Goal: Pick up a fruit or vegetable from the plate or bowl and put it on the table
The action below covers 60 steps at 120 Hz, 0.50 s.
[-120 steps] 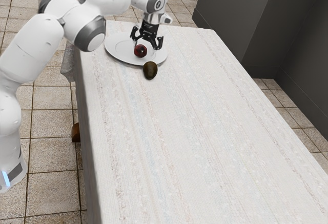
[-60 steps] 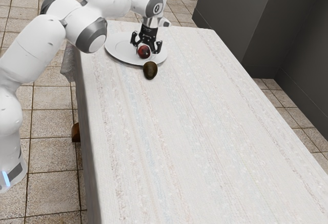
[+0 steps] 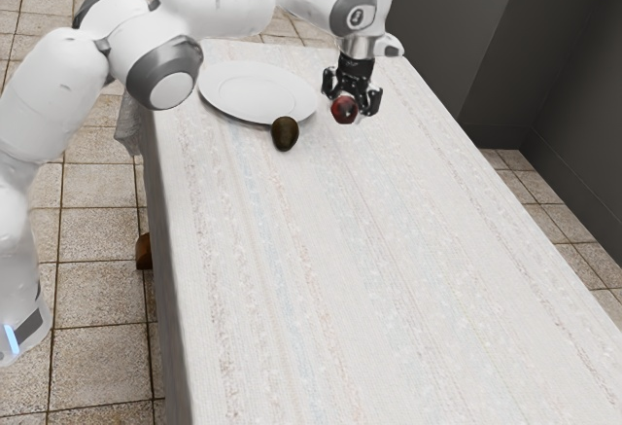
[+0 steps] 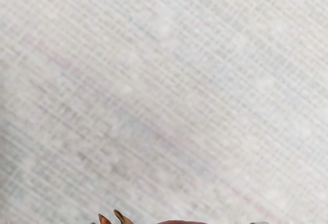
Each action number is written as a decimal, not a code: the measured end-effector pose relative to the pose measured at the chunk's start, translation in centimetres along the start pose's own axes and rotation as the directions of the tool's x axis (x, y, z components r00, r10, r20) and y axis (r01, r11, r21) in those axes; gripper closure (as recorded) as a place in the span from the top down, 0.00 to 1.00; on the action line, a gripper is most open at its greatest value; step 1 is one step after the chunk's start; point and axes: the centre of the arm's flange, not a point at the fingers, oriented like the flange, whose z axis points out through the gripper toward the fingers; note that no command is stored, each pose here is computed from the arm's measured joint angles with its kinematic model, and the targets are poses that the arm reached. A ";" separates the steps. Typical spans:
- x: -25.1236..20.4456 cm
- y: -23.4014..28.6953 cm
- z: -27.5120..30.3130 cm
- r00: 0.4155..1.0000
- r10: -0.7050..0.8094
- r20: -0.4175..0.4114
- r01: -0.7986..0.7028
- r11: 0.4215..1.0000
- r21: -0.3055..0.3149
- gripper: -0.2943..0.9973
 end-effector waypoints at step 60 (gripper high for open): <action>-5.0 14.4 0.3 0.974 0.225 0.005 -0.225 0.973 -0.053 0.69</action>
